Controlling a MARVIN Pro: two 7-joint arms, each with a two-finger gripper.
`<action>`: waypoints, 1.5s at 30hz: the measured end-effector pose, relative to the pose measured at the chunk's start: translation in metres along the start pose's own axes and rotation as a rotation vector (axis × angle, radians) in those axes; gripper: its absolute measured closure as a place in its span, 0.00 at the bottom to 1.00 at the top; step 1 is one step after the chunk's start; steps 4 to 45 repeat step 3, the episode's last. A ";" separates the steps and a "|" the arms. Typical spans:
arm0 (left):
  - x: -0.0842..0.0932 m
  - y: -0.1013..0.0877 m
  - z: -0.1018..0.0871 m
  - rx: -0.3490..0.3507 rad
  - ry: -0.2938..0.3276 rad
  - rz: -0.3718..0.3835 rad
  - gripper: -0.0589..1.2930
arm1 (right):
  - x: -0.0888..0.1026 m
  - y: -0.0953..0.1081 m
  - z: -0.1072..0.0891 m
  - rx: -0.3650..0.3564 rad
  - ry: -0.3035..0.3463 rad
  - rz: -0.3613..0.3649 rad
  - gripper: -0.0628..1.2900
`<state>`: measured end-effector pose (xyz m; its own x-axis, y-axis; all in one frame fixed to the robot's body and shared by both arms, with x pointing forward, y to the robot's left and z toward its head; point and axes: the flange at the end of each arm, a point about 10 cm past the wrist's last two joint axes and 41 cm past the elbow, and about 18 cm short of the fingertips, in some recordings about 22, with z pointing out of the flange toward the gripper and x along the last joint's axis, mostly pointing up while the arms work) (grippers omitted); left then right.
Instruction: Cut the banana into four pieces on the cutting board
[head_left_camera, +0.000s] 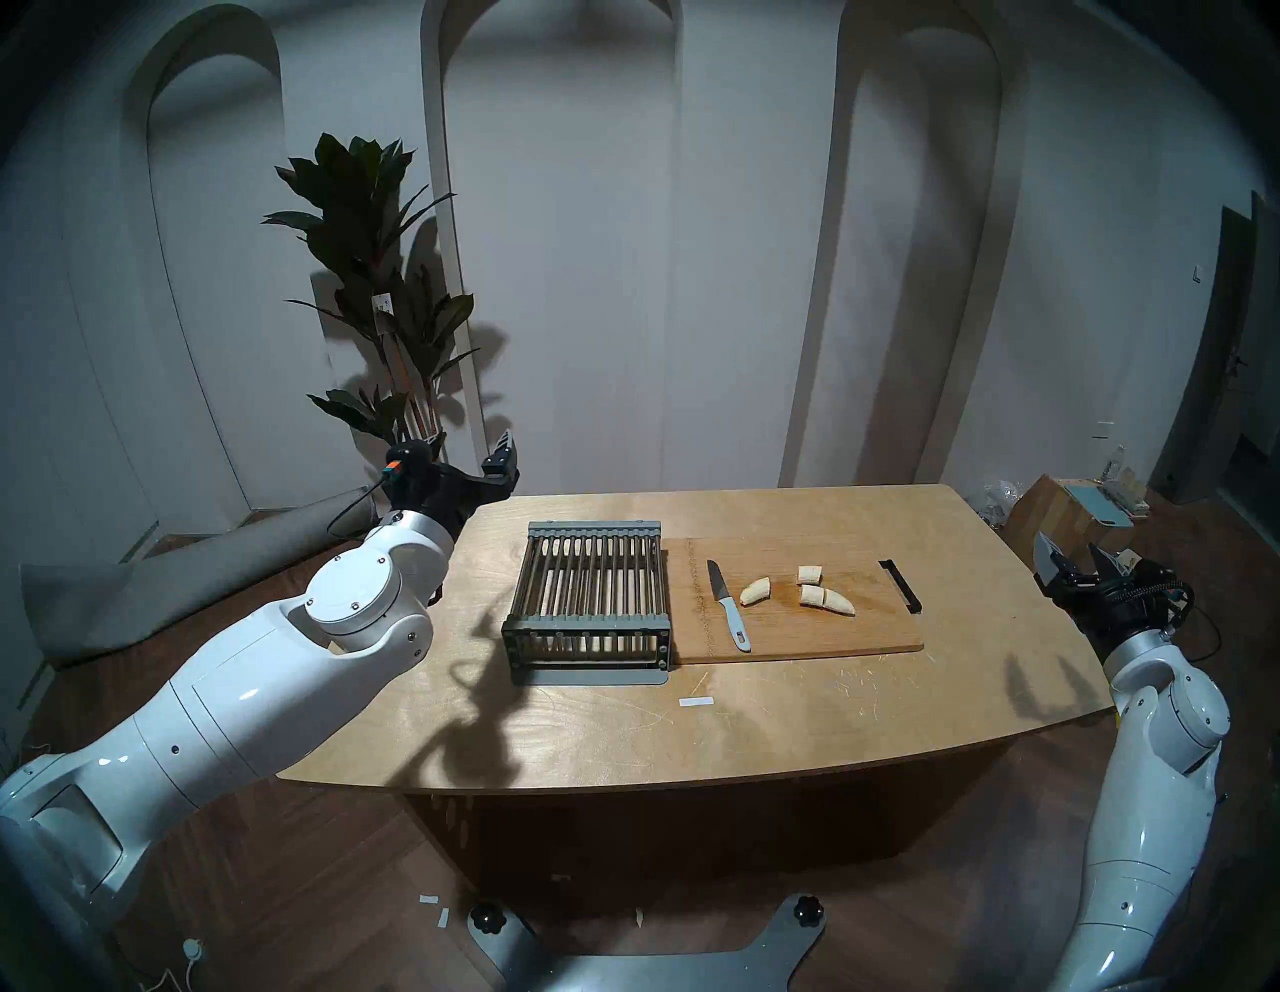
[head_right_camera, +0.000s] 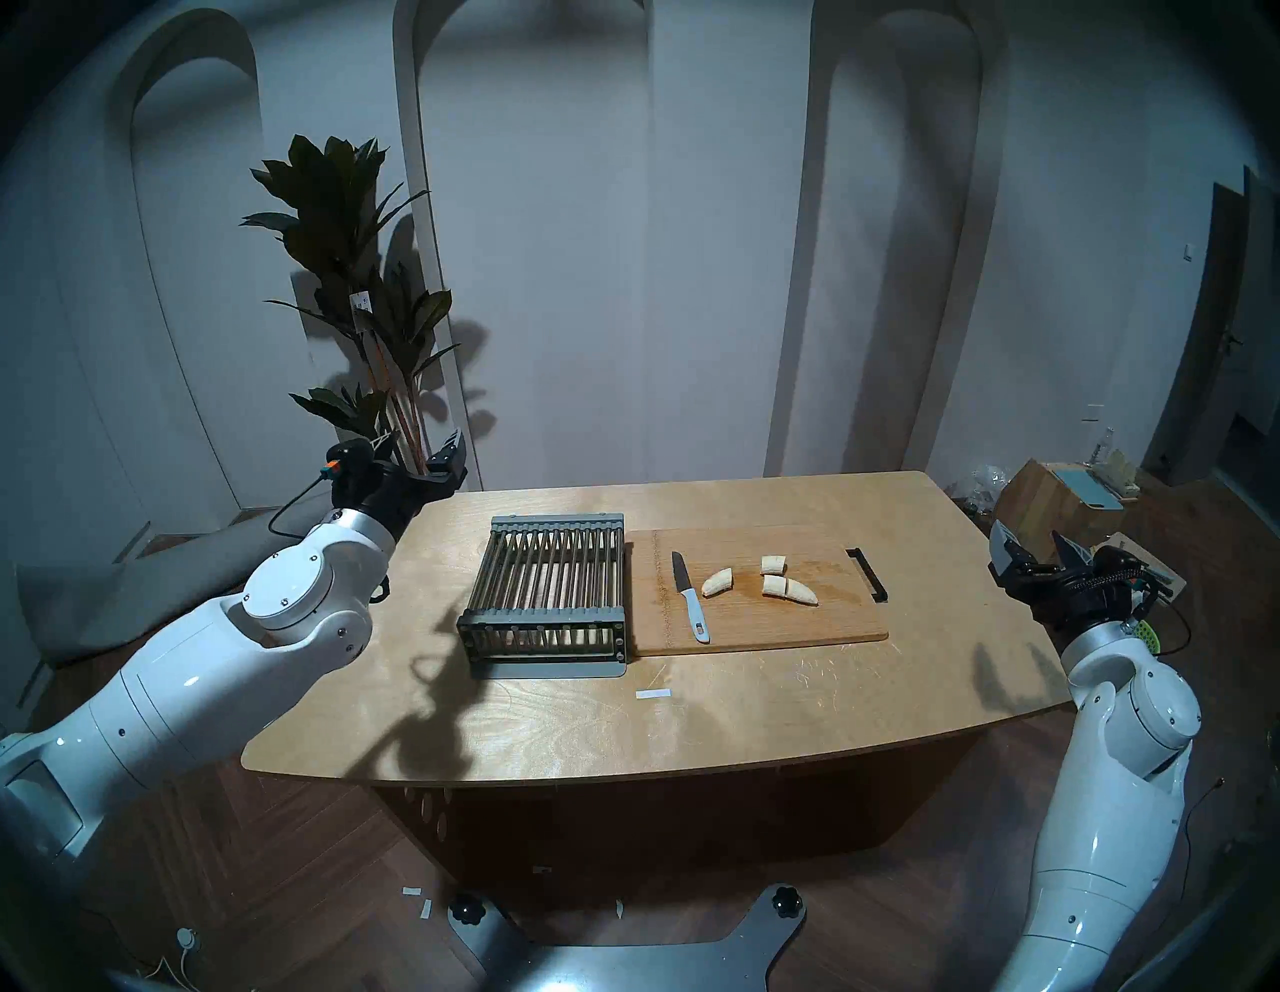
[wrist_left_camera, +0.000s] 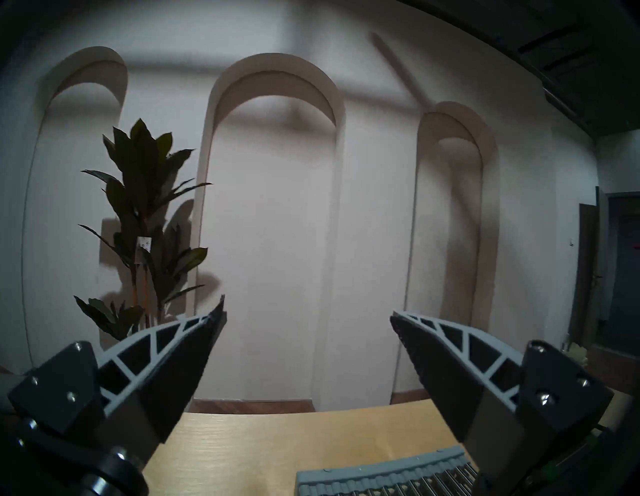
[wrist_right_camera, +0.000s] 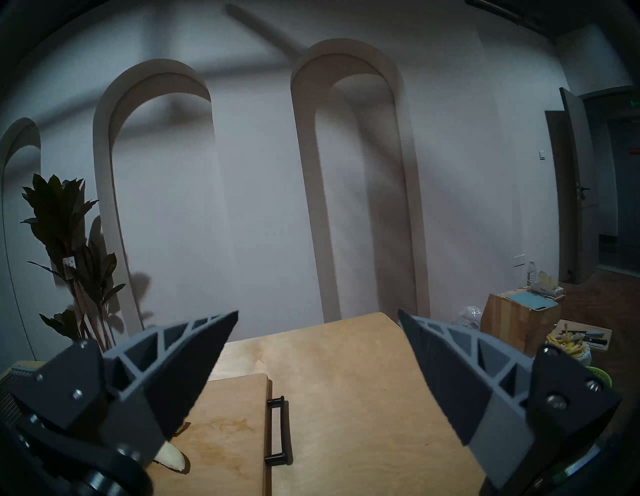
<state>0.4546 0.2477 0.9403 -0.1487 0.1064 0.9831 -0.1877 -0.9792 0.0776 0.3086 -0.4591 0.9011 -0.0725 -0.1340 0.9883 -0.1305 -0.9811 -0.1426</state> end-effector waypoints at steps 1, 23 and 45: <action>0.000 0.000 0.000 -0.010 -0.001 0.000 0.03 | -0.001 -0.001 -0.001 -0.002 -0.001 0.000 0.03; 0.001 -0.002 -0.002 -0.038 -0.005 0.003 0.03 | -0.004 -0.002 -0.004 -0.004 -0.002 0.001 0.03; 0.001 -0.002 -0.002 -0.038 -0.005 0.003 0.03 | -0.004 -0.002 -0.004 -0.004 -0.002 0.001 0.03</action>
